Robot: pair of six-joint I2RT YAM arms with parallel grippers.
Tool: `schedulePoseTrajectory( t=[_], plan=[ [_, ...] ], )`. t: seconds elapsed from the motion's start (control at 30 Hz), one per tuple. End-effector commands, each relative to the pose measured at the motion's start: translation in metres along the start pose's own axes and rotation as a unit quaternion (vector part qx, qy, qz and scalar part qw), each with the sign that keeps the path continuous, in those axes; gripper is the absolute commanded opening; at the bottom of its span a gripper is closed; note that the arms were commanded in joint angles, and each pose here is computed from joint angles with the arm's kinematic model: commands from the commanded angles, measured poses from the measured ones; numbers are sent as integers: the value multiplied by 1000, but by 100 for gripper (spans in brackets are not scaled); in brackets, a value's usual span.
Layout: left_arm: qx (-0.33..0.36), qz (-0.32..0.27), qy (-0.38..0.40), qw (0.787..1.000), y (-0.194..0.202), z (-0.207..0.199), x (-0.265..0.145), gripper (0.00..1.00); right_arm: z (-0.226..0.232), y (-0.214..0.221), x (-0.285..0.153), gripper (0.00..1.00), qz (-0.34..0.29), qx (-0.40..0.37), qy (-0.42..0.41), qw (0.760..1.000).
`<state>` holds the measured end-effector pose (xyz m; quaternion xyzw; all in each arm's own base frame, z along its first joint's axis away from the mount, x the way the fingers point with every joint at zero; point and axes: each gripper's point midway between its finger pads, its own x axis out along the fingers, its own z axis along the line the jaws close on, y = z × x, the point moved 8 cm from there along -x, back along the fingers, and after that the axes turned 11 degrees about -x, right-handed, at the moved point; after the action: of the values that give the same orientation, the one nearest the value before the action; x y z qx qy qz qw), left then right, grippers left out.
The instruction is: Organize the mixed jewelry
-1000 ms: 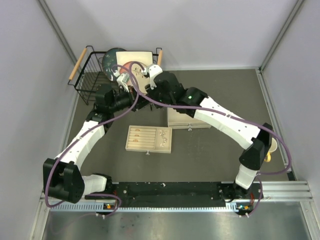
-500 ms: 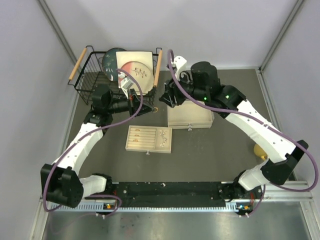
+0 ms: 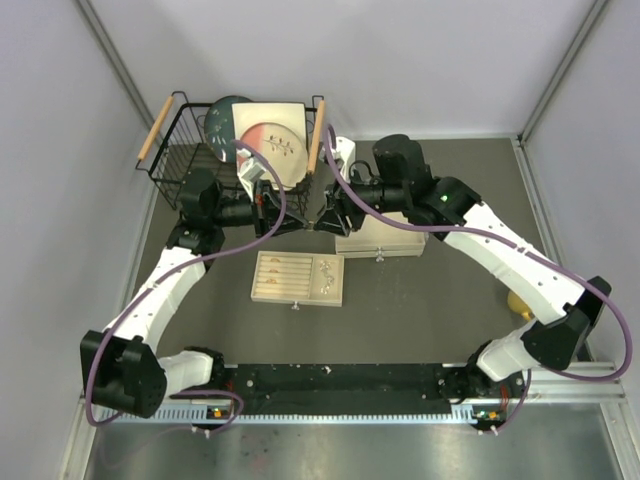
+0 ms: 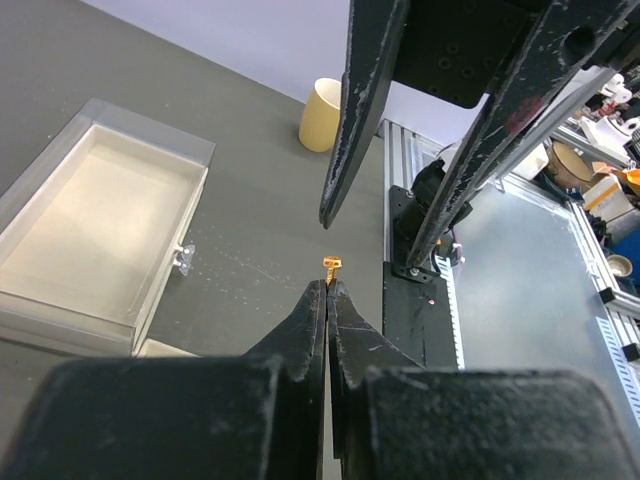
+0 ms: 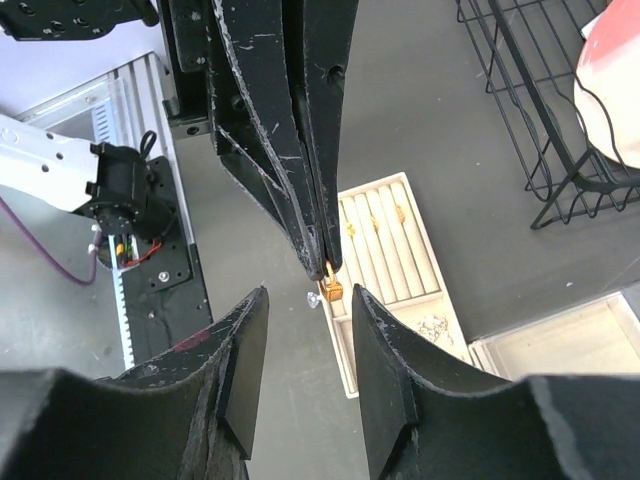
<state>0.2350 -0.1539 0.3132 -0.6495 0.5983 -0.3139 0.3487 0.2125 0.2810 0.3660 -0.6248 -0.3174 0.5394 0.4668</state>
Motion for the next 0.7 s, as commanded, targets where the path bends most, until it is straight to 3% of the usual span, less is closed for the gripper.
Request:
schedulePoseTrajectory(
  t=[0.0,0.33,0.67],
  plan=[
    [43,-1,28,999,-10,-18,-3,0,-2,-8,2,39,-21,-22,-18,999],
    [43,5,41,998,-8,-23,-4,0,-4,-4,7,38,-15,-20,-21,999],
    [43,4,42,998,-8,-25,-5,0,-2,-4,8,23,-16,-19,-28,999]
  ],
)
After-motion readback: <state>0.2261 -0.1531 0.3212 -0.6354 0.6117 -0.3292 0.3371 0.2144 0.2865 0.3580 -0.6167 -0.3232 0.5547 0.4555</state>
